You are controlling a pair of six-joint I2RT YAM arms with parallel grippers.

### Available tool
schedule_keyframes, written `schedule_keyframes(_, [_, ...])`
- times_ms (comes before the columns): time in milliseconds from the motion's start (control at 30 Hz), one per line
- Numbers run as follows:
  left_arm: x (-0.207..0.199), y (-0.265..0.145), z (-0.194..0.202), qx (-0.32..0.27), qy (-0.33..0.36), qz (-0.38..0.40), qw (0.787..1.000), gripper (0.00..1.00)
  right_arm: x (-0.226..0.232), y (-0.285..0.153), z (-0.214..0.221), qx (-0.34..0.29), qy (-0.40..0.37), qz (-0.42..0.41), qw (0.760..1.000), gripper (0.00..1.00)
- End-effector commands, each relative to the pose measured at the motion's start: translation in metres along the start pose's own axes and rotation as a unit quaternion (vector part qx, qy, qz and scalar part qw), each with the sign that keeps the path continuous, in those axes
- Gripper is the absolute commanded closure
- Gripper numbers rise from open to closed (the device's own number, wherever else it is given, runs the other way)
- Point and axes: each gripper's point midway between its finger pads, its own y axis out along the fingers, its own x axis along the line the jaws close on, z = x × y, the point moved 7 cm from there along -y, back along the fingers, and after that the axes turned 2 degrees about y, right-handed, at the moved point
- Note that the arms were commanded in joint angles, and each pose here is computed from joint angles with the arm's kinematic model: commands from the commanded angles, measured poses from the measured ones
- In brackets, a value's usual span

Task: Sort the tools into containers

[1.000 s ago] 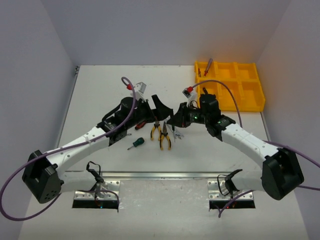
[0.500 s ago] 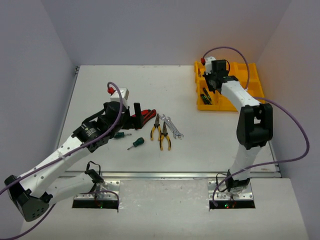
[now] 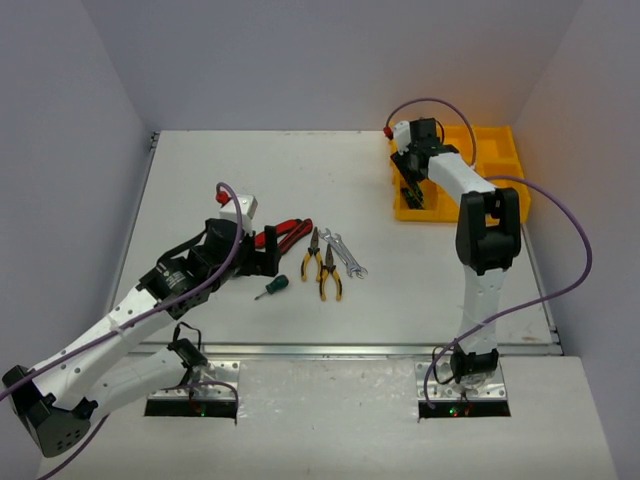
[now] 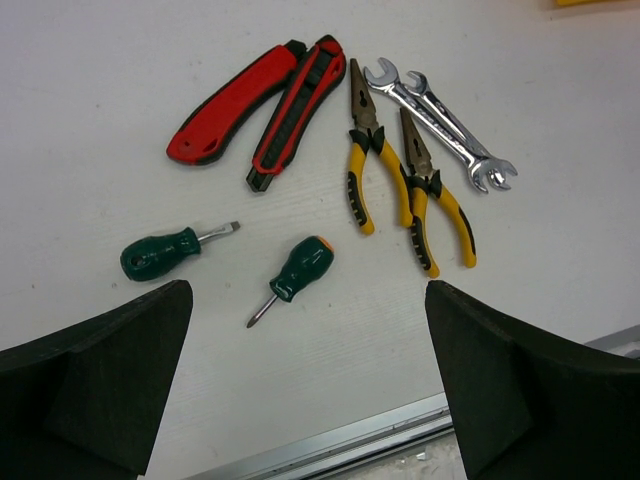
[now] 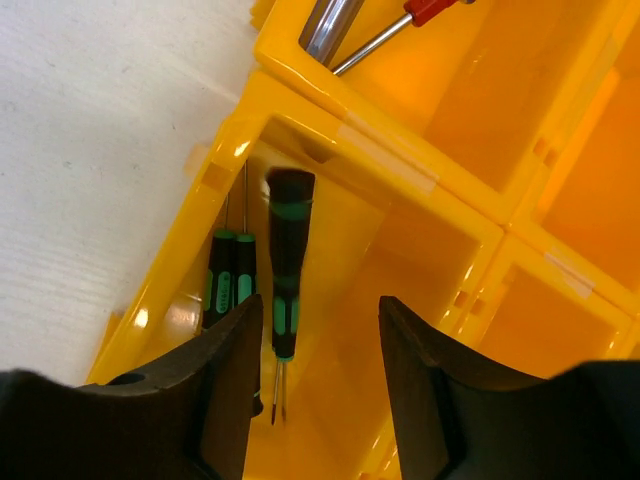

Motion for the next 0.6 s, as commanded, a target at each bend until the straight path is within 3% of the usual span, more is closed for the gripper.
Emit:
schedule_keyframes(0, [-0.003, -0.004, -0.011, -0.033, -0.003, 0.014, 0.999, 0.0, -0.02, -0.042, -0.032, -0.07, 0.023, 0.022, 0.997, 0.45])
schedule_keyframes(133, [-0.003, -0.001, -0.01, -0.027, -0.002, 0.01, 1.0, 0.0, -0.032, -0.083, -0.049, -0.103, 0.068, 0.037, 0.992, 0.3])
schedule_keyframes(267, [0.004, 0.001, -0.01, -0.031, -0.011, -0.026, 0.999, 0.0, -0.025, -0.144, -0.061, -0.138, 0.178, -0.006, 0.974, 0.27])
schedule_keyframes(367, [0.011, 0.0, -0.013, -0.037, -0.025, -0.067, 0.997, 0.0, 0.016, -0.191, -0.05, -0.149, 0.243, -0.097, 0.954, 0.27])
schedule_keyframes(400, [0.014, -0.001, -0.013, -0.041, -0.029, -0.078, 0.996, 0.0, 0.029, -0.204, -0.046, -0.158, 0.255, -0.121, 0.946, 0.22])
schedule_keyframes(467, [0.02, -0.003, -0.015, -0.051, -0.04, -0.103, 0.993, 0.0, 0.051, -0.244, -0.043, -0.198, 0.274, -0.16, 0.927, 0.04])
schedule_keyframes(567, [0.029, -0.008, -0.018, -0.066, -0.058, -0.131, 0.987, 0.0, 0.088, -0.249, -0.017, -0.192, 0.273, -0.187, 0.924, 0.01])
